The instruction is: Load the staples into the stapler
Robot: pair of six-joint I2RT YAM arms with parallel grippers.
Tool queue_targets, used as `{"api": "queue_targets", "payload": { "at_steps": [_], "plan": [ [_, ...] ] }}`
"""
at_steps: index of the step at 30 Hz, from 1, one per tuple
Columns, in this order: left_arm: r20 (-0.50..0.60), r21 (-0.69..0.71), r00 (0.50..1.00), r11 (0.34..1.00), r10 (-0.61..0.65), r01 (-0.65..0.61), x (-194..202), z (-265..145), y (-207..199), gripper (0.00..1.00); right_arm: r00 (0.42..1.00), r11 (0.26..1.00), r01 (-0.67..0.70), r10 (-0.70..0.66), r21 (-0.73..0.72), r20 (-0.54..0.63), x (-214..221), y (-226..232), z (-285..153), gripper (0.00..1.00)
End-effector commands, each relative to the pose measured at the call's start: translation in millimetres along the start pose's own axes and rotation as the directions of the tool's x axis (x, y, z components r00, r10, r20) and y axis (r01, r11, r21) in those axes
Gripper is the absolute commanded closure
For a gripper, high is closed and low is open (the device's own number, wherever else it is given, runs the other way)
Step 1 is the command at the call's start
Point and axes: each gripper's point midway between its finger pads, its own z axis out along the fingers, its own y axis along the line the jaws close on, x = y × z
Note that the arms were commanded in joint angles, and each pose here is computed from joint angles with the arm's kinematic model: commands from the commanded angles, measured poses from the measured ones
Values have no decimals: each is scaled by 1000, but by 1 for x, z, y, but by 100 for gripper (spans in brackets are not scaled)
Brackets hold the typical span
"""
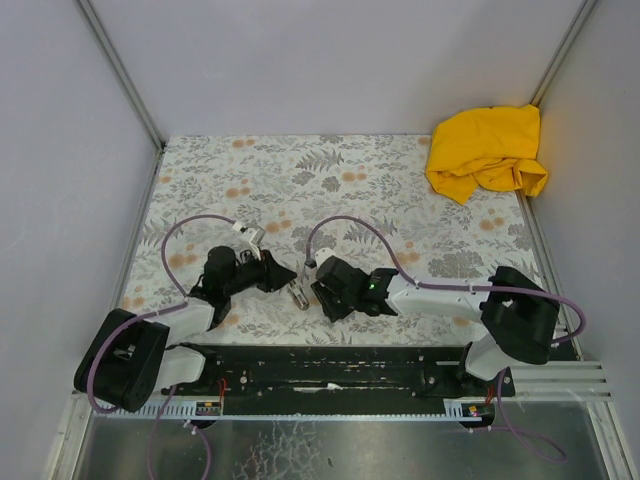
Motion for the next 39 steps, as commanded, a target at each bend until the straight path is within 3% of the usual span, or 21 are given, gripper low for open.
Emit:
{"api": "queue_targets", "payload": {
  "at_steps": [1, 9, 24, 39],
  "plan": [
    [95, 27, 991, 995, 95, -98, -13, 1, -18, 96, 1000, 999, 16, -16, 52, -14, 7, 2, 7, 61],
    [157, 11, 980, 992, 126, -129, -16, -7, -23, 100, 998, 996, 34, -30, 86, -46, 18, 4, 12, 60],
    [145, 3, 981, 992, 127, -129, -14, -5, -22, 100, 996, 995, 67, -63, 72, -57, 17, 21, 17, 62],
    [144, -3, 981, 991, 133, -134, -15, -5, -23, 100, 992, 986, 95, -82, 136, -98, 30, 14, 21, 73]
  ]
}}
